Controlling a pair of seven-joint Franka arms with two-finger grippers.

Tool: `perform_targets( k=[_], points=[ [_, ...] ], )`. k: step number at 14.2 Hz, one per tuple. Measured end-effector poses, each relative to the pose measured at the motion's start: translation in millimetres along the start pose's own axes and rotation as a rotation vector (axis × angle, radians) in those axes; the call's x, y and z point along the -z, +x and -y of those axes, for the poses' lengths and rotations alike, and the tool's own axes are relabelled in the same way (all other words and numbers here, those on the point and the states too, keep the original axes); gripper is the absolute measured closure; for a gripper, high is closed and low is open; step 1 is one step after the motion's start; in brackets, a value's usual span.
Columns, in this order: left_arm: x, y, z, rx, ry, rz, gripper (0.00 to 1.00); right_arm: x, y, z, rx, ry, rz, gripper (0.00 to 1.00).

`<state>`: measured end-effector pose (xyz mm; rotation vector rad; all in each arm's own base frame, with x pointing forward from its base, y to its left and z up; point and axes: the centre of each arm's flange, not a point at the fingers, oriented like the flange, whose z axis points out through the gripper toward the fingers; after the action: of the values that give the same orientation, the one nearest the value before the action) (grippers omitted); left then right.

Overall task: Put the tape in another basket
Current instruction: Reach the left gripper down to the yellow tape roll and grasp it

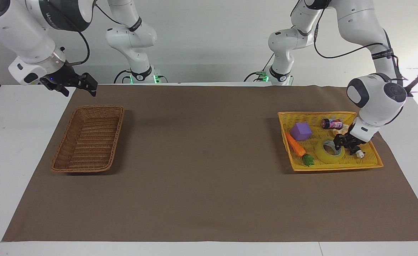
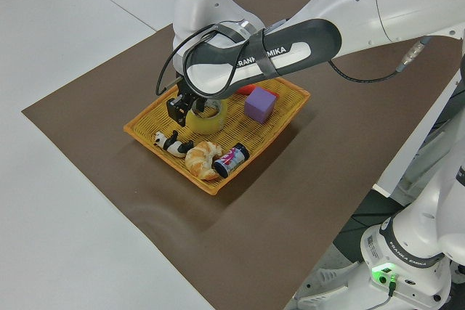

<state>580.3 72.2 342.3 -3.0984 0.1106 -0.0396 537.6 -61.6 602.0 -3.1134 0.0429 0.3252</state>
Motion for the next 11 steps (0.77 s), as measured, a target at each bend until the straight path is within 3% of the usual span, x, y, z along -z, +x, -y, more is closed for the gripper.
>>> perform_targets(
  k=[1,3,5,11],
  points=[
    [-2,0,0,-0.001,-0.001,0.003,0.31,0,0,0,0.0,0.0,0.0,0.0],
    [-3,0,-1,-0.004,-0.001,0.005,0.46,0,0,0,0.0,0.0,0.0,0.0],
    [-4,0,-1,-0.007,-0.002,0.007,0.53,0,0,0,0.0,0.0,0.0,0.0],
    [-37,0,-11,-0.024,-0.012,0.044,0.56,0,0,0,0.0,0.0,0.0,0.0]
  ],
)
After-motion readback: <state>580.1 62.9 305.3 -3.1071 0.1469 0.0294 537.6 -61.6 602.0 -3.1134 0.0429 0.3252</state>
